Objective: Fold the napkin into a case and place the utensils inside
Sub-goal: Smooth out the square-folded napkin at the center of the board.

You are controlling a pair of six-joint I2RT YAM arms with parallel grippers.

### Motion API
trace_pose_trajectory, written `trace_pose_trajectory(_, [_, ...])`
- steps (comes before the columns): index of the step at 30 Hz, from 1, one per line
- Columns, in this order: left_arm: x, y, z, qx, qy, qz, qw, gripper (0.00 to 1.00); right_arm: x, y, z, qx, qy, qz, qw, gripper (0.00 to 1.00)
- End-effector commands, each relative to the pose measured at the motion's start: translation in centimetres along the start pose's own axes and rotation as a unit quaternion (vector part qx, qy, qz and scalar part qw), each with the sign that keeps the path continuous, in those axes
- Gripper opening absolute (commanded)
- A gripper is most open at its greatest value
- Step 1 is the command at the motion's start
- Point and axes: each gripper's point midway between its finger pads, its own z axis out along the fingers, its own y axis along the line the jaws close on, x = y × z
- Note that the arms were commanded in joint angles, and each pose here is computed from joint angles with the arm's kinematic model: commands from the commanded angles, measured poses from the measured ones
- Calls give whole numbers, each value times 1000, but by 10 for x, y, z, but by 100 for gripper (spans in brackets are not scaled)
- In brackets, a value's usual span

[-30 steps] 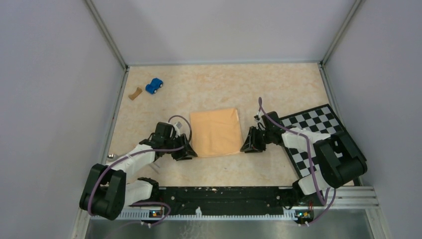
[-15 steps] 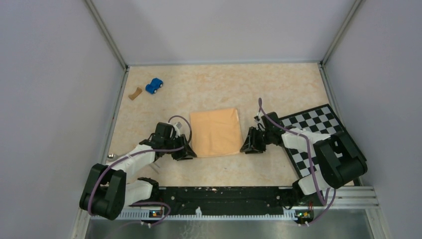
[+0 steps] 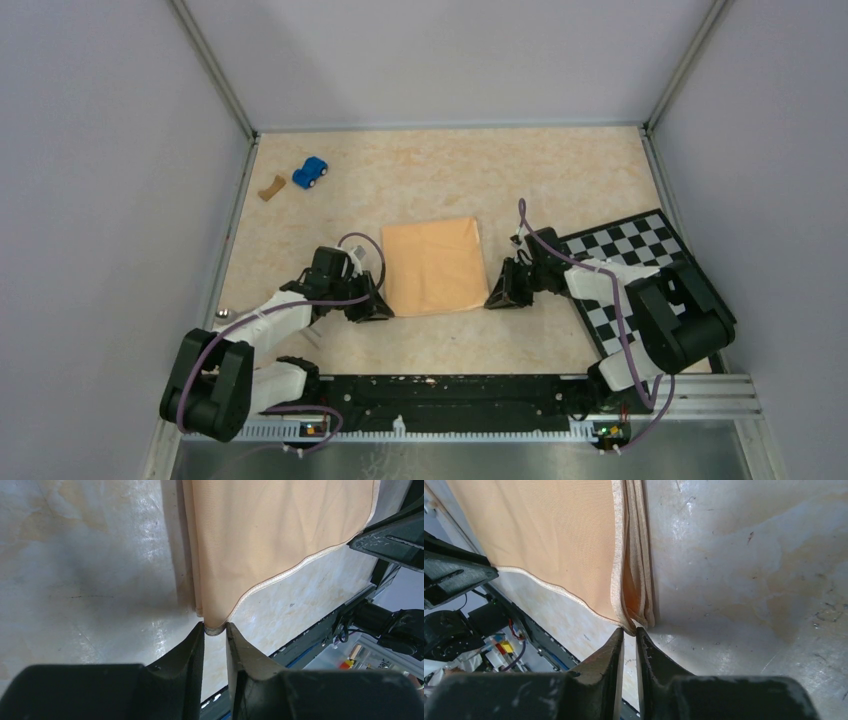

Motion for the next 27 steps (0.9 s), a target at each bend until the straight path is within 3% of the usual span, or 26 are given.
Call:
trace_pose_trajectory(1, [-3,-5,-2,14,-12,13,1000,26,-5,10,0,-15,-7,-13,1000,10])
trace_pose_trajectory(7, [-5,-5,-1,13,-13,13,1000,20,-10,20,-10,-19,-16,-20,999,0])
trace_pose_trajectory(14, [-12,-14,-7,20,-22,26,999,11,-19,34,-22,-23,-29,-32,999,0])
trace_pose_trajectory(27, [-12,-10,-2,15,-20,23,999,7,-35,28,-18,0,-41,-41,998,0])
